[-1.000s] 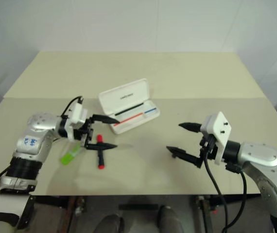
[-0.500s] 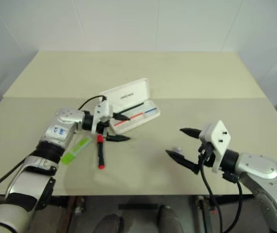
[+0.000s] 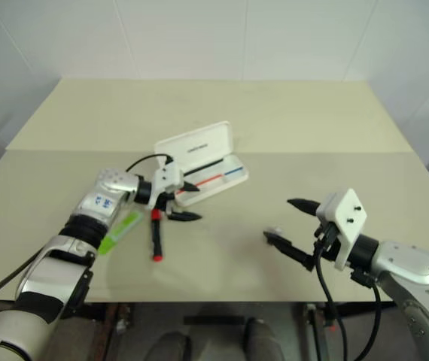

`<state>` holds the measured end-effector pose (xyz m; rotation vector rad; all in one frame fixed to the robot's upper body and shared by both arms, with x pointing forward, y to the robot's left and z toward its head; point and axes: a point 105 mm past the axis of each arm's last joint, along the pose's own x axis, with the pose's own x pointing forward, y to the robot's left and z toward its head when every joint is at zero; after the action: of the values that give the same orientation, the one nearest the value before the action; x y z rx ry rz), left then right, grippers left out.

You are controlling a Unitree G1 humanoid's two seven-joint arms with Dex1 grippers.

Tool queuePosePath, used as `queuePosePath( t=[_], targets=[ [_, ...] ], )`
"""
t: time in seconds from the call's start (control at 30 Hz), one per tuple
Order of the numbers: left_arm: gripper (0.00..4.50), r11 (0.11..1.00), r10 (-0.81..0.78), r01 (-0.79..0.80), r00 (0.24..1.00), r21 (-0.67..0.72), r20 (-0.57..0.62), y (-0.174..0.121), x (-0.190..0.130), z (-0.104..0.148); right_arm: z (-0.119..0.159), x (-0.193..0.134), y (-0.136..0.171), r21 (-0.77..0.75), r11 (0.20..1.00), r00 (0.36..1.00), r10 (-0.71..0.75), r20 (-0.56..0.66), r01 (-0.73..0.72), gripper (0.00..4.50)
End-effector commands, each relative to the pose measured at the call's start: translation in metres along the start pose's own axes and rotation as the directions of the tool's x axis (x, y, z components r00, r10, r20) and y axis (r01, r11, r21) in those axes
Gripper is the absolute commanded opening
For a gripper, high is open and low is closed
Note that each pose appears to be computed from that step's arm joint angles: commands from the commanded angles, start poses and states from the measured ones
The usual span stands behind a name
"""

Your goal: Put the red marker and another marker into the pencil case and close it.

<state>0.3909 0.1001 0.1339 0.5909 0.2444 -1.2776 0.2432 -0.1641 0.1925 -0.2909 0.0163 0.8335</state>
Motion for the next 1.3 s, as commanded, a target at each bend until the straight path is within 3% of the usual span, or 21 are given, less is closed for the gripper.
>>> queuePosePath(
  t=[0.03,0.2,0.23,0.37,0.67,0.9,1.3],
  targets=[
    [4.47,0.999,0.03,-0.029,0.999,0.02,-0.025,0.007,0.0,0.004,0.011,-0.004,0.002,-0.038,0.999,1.0,-0.005,0.024,0.006,4.5],
    [4.47,0.999,0.034,-0.034,0.997,-0.003,-0.074,0.008,0.002,-0.003,0.005,-0.013,0.002,-0.009,1.0,1.0,-0.023,-0.002,0.023,4.5],
    [4.28,0.999,0.034,-0.035,0.996,-0.004,-0.078,0.008,0.002,-0.003,0.002,-0.016,0.001,-0.003,1.0,0.999,-0.03,-0.015,0.03,4.5],
    [3.19,0.999,0.034,-0.034,0.996,-0.007,-0.078,0.008,0.004,-0.003,-0.001,-0.027,-0.002,0.026,0.996,0.997,-0.082,0.001,0.082,4.5],
    [0.02,0.999,0.047,-0.048,0.997,-0.01,-0.062,0.007,0.007,-0.003,0.007,-0.047,0.003,0.018,0.993,0.99,-0.119,0.072,0.118,4.5],
    [0.02,0.999,0.038,-0.038,0.999,0.011,-0.02,0.006,0.008,0.006,0.011,-0.046,0.002,-0.003,0.994,0.992,-0.111,0.056,0.111,4.5],
    [0.02,0.99,0.036,-0.051,0.993,0.129,0.113,0.003,-0.011,0.044,0.023,-0.046,0.003,-0.021,0.994,0.991,-0.108,0.077,0.11,4.5]
  ],
)
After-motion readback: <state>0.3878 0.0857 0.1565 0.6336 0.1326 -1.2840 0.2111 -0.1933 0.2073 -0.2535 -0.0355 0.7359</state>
